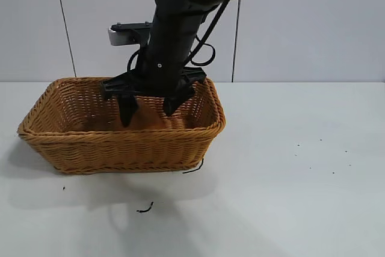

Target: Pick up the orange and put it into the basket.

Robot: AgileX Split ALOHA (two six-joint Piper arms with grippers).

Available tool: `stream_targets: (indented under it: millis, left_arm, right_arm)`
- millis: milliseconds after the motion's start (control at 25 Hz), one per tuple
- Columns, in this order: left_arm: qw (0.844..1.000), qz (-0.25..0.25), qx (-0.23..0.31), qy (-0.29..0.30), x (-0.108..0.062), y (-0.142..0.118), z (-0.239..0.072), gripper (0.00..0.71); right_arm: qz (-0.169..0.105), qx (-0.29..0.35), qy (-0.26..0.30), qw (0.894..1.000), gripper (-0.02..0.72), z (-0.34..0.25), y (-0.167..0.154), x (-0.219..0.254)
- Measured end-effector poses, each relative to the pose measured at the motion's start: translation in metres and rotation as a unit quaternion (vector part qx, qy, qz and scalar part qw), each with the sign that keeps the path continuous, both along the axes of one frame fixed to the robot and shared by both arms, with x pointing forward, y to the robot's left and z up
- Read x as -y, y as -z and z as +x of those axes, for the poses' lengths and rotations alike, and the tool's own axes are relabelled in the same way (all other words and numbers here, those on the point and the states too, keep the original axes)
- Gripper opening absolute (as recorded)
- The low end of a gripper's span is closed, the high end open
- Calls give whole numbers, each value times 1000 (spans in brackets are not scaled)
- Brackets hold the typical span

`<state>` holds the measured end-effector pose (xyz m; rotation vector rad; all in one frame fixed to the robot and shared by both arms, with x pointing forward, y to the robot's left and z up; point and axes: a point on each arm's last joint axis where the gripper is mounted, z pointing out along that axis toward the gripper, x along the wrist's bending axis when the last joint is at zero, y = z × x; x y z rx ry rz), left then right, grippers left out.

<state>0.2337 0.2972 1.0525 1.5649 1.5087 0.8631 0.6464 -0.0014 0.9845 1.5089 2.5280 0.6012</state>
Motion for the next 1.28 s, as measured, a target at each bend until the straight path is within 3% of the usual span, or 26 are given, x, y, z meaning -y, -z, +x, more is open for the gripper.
stream_targets:
  millis: [200,400,800,1040,1280]
  left_arm:
    - [1000,0,0,0,0,0,0,639]
    - [1000,0,0,0,0,0,0,639]
    - [1000,0,0,0,0,0,0,639]
    - [1000,0,0,0,0,0,0,639]
    - [1000,0,0,0,0,0,0,639]
  right_arm:
    - [-28,22,42,998,675,28,-41,43]
    - [-64,21,121,990,675,60,-48,120]
    - [-71,13,264,962,675,92,-48,263]
    - [-57,-4,293,954,675,91,-43,293]
    - [-77,-76,277,955,675,59,-22,294]
